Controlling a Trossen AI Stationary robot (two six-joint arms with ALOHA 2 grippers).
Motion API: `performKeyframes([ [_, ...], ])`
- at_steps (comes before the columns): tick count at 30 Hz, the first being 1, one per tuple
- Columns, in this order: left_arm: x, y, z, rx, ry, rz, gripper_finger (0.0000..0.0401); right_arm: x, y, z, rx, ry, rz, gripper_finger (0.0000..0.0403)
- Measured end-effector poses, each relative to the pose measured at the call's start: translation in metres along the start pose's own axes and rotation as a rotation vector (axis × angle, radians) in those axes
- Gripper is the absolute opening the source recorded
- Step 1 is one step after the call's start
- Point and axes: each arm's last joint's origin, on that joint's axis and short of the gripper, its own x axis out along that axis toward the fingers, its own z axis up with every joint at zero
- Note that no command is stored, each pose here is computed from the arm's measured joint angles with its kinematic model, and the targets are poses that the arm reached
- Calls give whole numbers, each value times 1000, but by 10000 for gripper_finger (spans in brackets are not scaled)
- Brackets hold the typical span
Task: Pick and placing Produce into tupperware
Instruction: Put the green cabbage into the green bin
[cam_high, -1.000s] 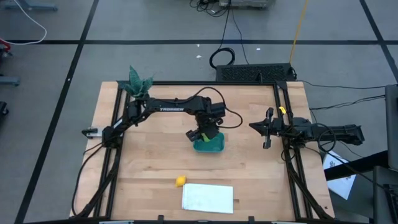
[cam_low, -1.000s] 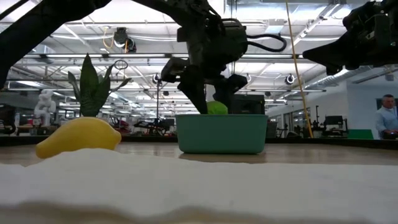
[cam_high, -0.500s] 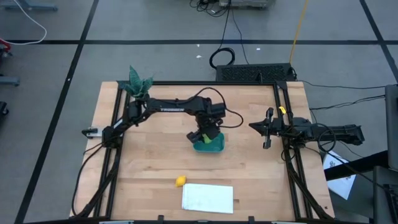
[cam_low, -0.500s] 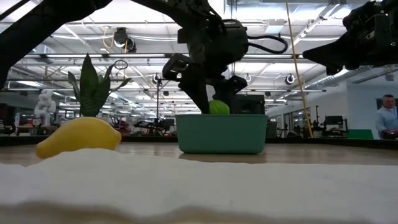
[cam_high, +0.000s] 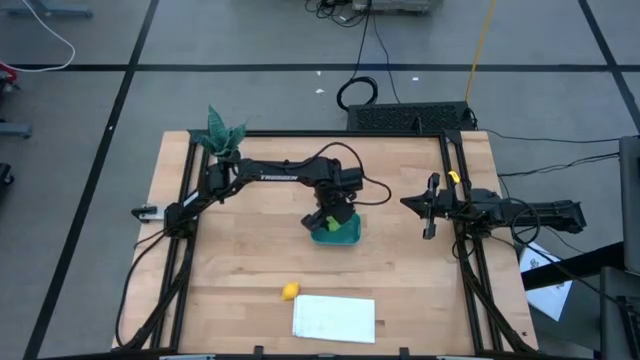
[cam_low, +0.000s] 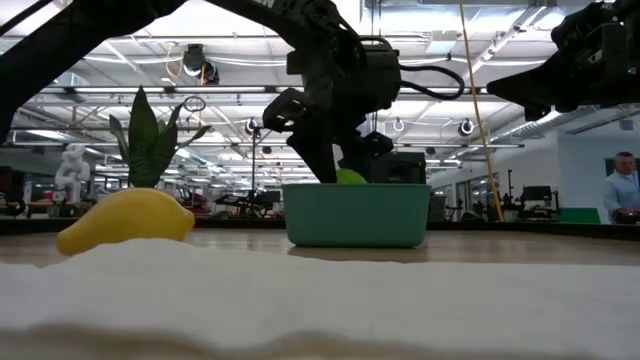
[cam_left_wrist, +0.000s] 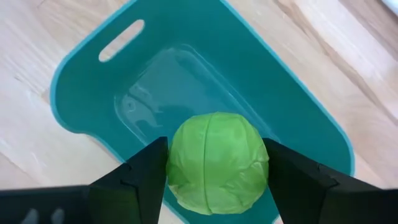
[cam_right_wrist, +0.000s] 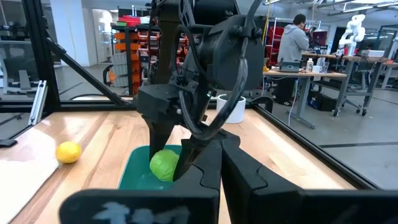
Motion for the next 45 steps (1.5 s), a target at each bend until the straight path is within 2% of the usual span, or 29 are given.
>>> performKeyframes([
  [10, 26, -11, -10, -2, 144, 0, 230, 0, 0, 0, 0, 0, 0, 0],
  [26, 32, -12, -10, 40, 145, 18, 232, 0, 0, 0, -2, 0, 0, 0],
  [37, 33, -11, -11, 11, 147, 19, 303, 0, 0, 0, -3, 0, 0, 0],
  [41, 33, -11, -11, 8, 149, 20, 309, 0, 0, 0, -3, 0, 0, 0],
  [45, 34, -12, -11, 13, 207, 62, 310, 0, 0, 0, -3, 0, 0, 0],
])
